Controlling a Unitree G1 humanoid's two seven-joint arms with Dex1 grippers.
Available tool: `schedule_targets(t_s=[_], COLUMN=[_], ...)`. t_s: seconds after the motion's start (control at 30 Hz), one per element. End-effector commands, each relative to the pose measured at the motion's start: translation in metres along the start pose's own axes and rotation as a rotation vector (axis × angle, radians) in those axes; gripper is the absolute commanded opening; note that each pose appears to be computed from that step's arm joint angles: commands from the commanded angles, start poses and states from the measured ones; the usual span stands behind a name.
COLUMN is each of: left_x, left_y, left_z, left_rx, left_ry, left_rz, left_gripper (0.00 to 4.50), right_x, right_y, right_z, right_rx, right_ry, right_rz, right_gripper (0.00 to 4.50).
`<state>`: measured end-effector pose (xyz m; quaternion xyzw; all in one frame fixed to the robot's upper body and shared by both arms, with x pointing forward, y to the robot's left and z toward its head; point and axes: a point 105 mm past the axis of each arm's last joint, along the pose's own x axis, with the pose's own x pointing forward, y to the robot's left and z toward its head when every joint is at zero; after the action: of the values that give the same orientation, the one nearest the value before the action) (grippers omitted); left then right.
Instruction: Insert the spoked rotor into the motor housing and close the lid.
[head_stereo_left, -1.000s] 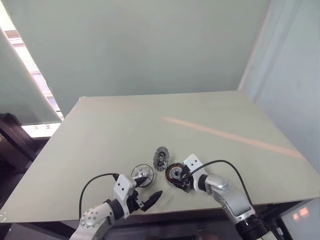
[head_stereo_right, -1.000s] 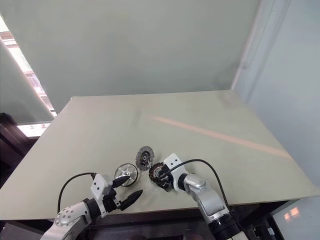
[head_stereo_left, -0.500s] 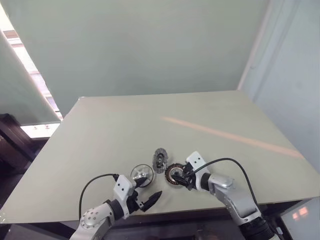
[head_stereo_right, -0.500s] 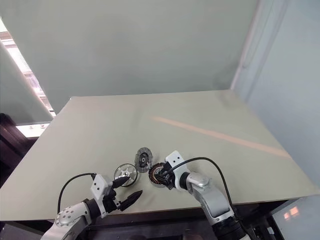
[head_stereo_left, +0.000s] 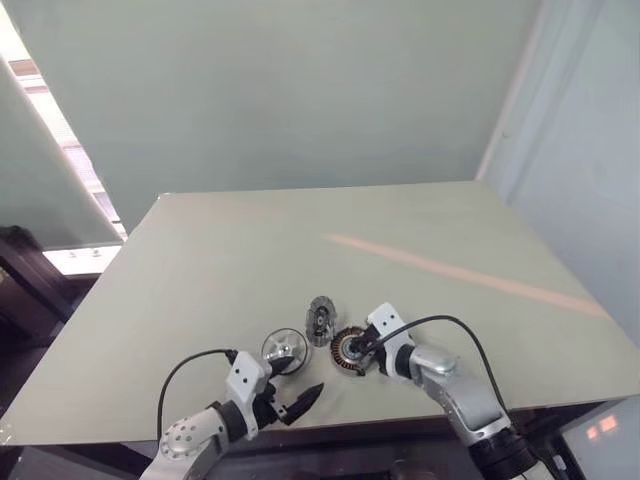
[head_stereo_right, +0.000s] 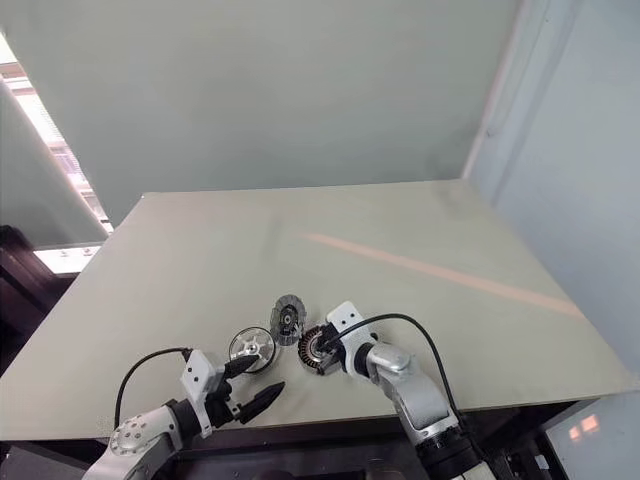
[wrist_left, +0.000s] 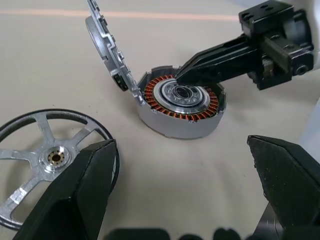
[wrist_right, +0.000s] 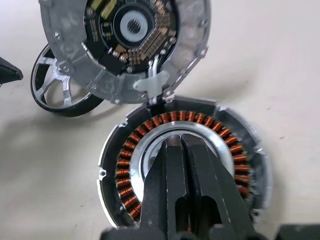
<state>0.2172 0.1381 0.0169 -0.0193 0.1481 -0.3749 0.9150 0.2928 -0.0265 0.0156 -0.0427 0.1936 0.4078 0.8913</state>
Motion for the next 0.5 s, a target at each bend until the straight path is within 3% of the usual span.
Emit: schedule_targets(t_s=[0.03, 0.23, 0.5], left_x=[0.001, 0.0, 0.001], left_y=[0.001, 0.001, 0.001], left_z=[0.011, 0.01, 0.01], left_rx=[0.032, 0.032, 0.03], left_ry=[-0.04, -0.041, -0.044], left_rz=[0.002, 0.007, 0.006], left_gripper=[4.5, 4.5, 4.5], right_x=[0.004, 0.007, 0.001], right_y=[-0.001, -0.001, -0.007], right_z=[0.011, -0.001, 0.026], right_rx=[-0.041, -0.05, -0.054], right_ry=[-0.029, 0.005, -0.085], right_rz=[0.006, 0.007, -0.011], right_gripper=[0.04, 0.04, 0.04])
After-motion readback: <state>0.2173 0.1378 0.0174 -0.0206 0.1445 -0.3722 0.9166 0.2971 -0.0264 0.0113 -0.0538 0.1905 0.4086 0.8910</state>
